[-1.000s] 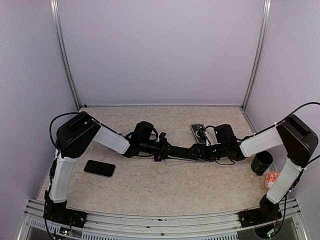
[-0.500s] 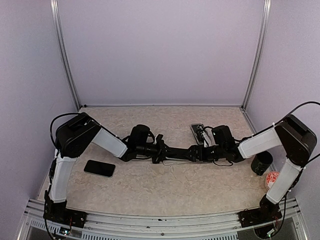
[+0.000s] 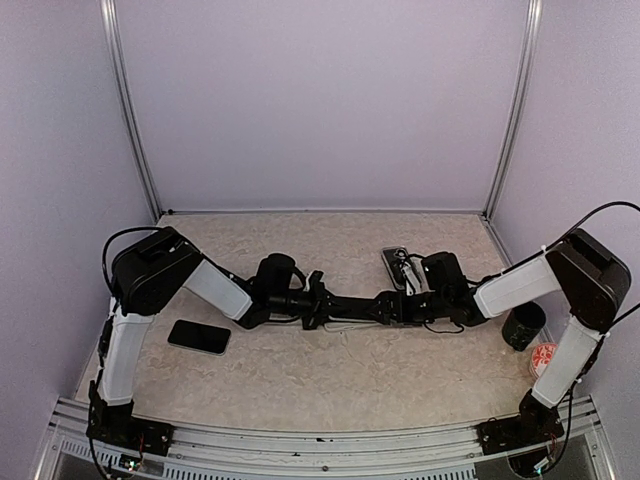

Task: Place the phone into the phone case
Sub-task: Install the phone on the phone case.

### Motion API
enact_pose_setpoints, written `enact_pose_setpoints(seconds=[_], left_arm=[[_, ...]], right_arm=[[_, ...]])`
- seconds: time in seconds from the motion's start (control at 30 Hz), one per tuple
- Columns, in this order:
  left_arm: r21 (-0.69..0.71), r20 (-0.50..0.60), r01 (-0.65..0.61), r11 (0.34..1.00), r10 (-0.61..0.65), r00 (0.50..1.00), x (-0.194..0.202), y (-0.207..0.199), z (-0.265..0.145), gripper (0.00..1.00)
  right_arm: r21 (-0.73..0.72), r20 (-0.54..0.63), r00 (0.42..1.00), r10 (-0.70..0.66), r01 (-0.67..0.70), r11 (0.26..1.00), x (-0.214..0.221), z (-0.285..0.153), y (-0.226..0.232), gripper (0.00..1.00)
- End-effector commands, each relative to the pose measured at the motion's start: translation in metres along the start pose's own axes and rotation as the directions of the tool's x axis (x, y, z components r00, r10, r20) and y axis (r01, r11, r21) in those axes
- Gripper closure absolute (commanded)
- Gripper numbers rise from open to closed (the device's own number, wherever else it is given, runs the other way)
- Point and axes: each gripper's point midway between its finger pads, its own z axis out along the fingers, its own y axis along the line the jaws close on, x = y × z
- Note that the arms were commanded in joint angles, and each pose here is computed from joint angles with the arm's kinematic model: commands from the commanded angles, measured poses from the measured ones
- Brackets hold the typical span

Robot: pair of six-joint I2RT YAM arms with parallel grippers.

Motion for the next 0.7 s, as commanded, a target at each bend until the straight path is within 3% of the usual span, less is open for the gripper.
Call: enact_pose_setpoints(seconds=[0.0, 0.67], left_arm=[[-0.024, 0.008, 0.027, 0.999, -0.027, 1.000, 0.004, 0.021, -0.001, 1.00], [0.118, 0.006, -0.058, 0.991, 0.058, 0.998, 0.010, -0.014, -0.017, 1.00]], right_arm=[[-0.134, -0.111, 0.993, -0.038, 0.023, 0.991, 0.027, 0.006, 0.036, 0.00], [-0.076, -0.026, 1.000, -0.004, 0.002, 0.997, -0.004, -0.032, 0.007, 0.01]])
